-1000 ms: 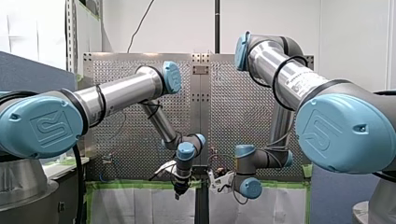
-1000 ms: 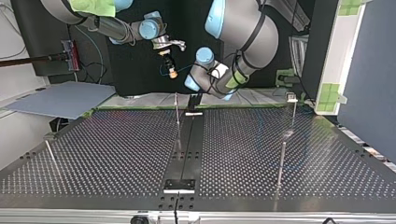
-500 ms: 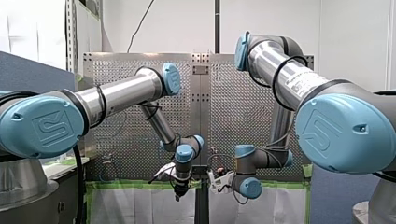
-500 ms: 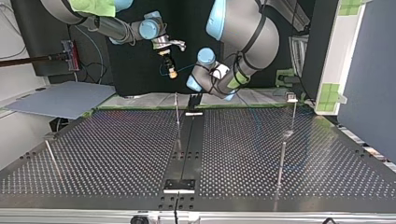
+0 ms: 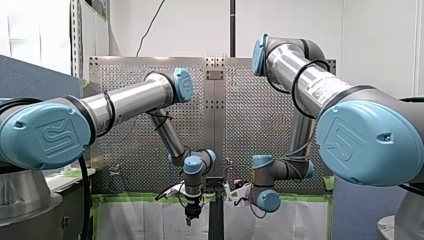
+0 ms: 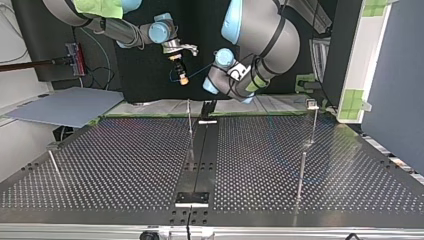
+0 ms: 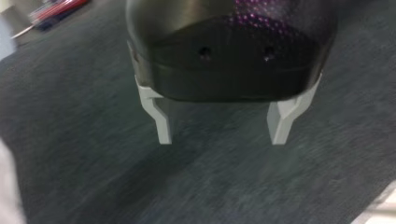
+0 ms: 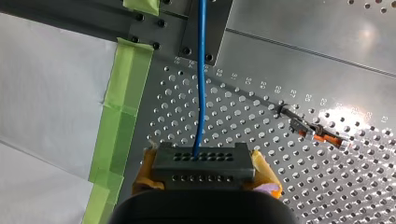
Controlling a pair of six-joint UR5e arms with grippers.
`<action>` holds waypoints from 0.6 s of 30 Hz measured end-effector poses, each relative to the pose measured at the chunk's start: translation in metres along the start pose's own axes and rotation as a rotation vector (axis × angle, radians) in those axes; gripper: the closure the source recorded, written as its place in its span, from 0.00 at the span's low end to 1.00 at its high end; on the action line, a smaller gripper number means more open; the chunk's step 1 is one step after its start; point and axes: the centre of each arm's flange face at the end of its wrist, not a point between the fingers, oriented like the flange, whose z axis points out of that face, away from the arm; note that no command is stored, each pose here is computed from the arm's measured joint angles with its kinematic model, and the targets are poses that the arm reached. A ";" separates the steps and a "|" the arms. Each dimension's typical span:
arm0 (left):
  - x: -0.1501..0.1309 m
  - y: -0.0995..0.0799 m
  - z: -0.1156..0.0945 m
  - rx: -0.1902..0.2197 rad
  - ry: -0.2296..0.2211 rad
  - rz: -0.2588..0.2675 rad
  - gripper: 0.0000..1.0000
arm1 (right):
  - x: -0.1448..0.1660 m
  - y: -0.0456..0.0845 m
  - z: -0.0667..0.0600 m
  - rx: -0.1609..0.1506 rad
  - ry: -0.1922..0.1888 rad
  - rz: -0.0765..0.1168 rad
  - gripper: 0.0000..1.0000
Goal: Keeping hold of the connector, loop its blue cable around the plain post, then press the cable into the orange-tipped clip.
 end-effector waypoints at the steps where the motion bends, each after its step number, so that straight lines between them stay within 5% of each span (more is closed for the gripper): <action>1: 0.002 -0.001 -0.001 0.011 0.010 0.009 0.00 | 0.000 0.000 0.001 -0.001 -0.002 0.000 1.00; 9: 0.010 -0.002 -0.006 0.020 0.067 0.038 0.00 | -0.001 0.005 0.002 -0.016 -0.013 -0.001 1.00; 18: 0.012 -0.008 -0.009 0.023 0.080 0.050 0.00 | -0.001 0.007 0.004 -0.019 -0.017 0.000 1.00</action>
